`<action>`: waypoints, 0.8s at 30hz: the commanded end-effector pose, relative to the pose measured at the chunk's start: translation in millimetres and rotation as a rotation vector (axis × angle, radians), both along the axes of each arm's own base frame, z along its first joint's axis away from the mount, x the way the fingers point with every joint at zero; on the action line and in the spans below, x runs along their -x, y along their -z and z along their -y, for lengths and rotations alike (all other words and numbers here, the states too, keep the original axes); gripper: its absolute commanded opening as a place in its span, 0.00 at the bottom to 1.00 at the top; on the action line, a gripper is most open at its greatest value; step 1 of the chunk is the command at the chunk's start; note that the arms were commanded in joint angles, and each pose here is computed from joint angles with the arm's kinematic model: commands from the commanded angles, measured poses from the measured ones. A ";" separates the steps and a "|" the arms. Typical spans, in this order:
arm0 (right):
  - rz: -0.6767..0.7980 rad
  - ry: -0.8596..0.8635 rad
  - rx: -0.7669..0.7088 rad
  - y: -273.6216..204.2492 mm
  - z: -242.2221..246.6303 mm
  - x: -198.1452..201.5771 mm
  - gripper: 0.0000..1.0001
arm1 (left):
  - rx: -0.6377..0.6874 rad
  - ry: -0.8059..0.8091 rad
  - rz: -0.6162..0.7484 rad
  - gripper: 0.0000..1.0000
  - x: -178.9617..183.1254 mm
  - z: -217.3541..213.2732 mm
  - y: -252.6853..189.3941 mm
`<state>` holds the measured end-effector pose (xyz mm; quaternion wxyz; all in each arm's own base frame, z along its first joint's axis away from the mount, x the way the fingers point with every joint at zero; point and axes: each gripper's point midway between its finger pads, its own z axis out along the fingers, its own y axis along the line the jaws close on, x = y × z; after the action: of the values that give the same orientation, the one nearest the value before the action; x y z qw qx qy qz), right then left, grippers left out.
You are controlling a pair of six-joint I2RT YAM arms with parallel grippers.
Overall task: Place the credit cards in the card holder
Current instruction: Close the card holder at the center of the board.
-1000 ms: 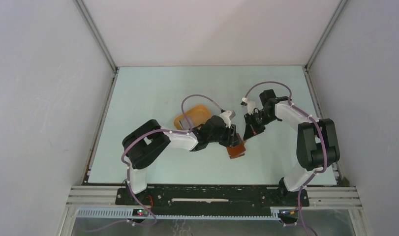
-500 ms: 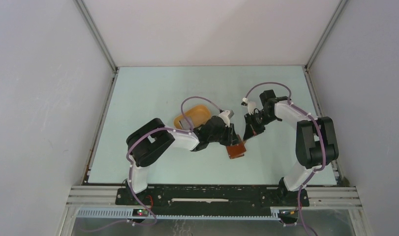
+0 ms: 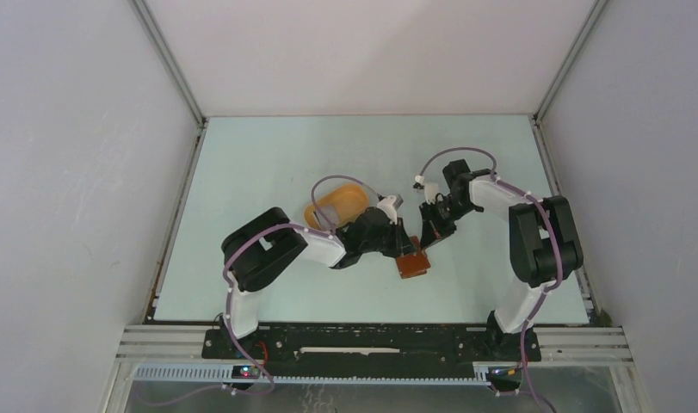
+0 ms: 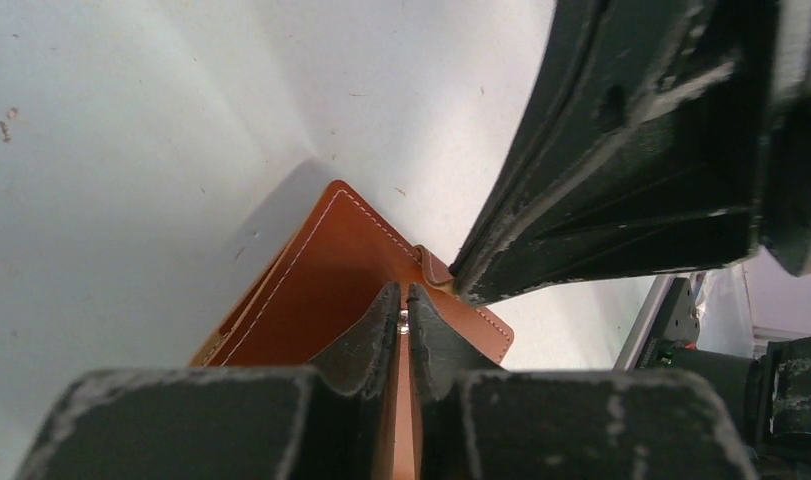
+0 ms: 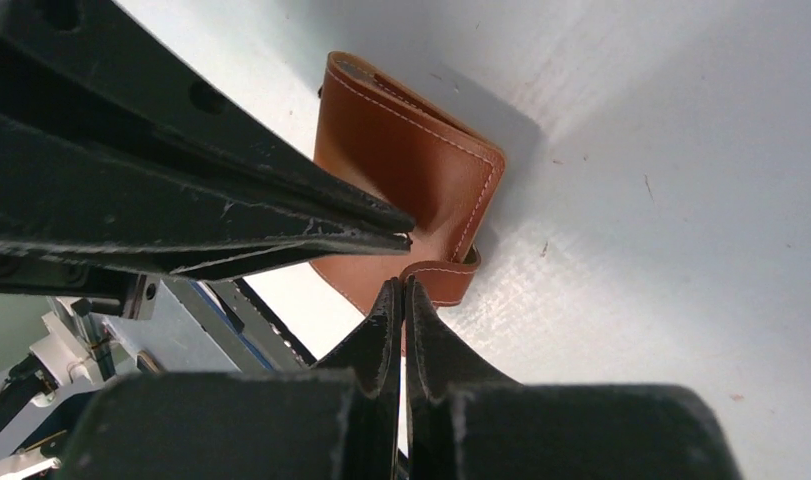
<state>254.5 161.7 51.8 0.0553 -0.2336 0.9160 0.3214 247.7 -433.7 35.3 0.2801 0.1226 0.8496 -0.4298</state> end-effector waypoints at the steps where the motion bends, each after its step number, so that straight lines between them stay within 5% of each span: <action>1: 0.015 -0.006 0.033 6.3 -8.1 -9.0 0.00 | 0.030 -0.044 -0.023 0.11 3.5 -12.3 -4.8; 7: 0.025 -0.020 0.080 15.5 -10.0 -9.5 0.00 | 0.054 -0.060 0.008 0.15 7.8 -24.3 -30.2; 14: 0.036 -0.024 0.083 15.8 -13.3 -10.7 0.00 | 0.015 -0.074 -0.023 0.17 17.4 -39.4 -10.1; 24: 0.007 -0.050 0.047 9.1 -20.1 -2.1 0.15 | 0.032 -0.077 -0.037 0.17 24.0 -35.8 -5.1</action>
<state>249.8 174.3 35.1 0.0320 -0.2513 0.9227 0.2906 224.3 -398.0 39.5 0.2743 0.0879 0.8562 -0.4289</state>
